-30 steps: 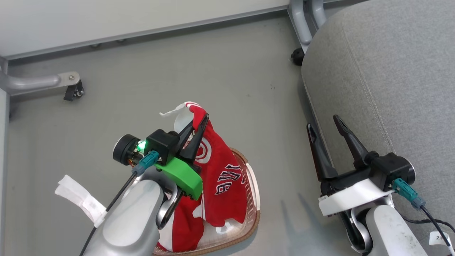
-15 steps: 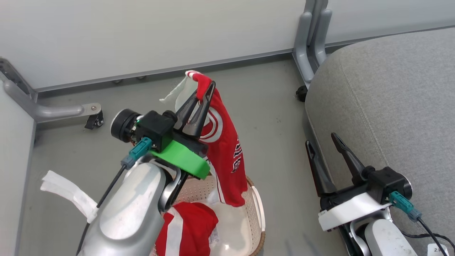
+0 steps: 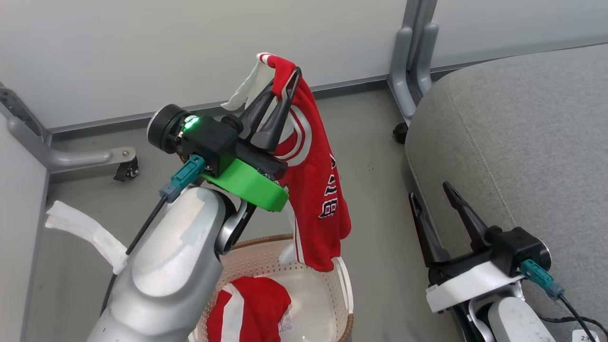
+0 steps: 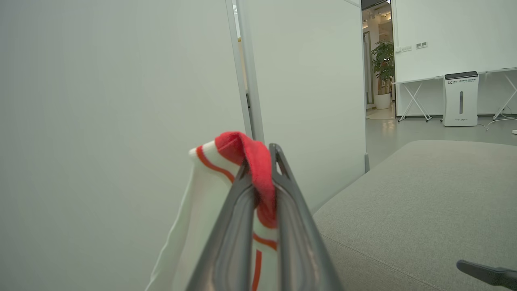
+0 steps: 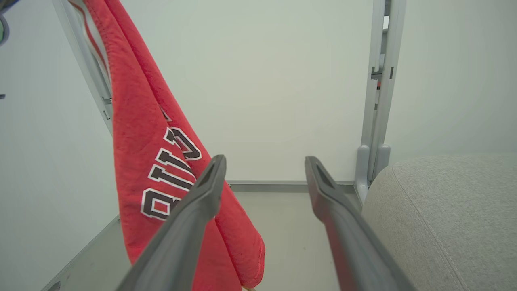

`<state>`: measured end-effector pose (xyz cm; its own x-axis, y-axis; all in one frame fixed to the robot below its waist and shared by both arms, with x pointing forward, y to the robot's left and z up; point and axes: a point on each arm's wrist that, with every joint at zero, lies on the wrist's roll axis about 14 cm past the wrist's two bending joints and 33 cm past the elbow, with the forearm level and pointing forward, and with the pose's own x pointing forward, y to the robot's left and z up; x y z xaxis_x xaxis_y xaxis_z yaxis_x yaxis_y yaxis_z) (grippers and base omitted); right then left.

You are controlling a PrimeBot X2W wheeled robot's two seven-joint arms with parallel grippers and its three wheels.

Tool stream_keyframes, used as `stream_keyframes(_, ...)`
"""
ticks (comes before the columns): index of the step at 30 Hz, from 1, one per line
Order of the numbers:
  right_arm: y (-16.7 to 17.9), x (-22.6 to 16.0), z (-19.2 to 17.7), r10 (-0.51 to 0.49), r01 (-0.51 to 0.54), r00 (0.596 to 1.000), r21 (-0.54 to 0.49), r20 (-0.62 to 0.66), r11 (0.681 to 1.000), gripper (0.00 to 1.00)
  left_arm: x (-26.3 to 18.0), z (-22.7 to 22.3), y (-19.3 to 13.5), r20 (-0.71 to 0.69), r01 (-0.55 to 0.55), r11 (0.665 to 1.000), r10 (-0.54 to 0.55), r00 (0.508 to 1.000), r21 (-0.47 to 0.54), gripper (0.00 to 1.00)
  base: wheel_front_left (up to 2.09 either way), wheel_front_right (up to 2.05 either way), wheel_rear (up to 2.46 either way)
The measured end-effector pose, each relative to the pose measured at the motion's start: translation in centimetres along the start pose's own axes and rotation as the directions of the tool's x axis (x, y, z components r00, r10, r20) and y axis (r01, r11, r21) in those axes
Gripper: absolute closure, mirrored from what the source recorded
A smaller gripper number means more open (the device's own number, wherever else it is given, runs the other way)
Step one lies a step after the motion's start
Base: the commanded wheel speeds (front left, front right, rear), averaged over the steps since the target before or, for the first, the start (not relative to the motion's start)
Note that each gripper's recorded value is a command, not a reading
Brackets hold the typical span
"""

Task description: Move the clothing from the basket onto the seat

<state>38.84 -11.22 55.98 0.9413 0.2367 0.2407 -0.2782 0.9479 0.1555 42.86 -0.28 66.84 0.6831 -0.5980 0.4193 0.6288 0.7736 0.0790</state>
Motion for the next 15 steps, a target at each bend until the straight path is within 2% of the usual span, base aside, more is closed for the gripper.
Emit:
stream_keyframes(6, 0.5, 0.3, 0.4, 0.016, -0.016, 1.0, 0.005, 0.014, 1.0, 0.0, 0.2, 0.0, -0.1, 0.003, 0.004, 1.0, -0.004, 1.0, -0.003, 1.0, 0.0, 0.0, 0.0)
stream_keyframes(15, 6.2, 2.5, 2.8, 0.195, -0.199, 0.976, 0.034, 0.1, 0.979, 0.0, 0.1, -0.5, -0.1, -0.007, 0.004, 1.0, -0.004, 1.0, -0.009, 1.0, 0.0, 0.0, 0.0)
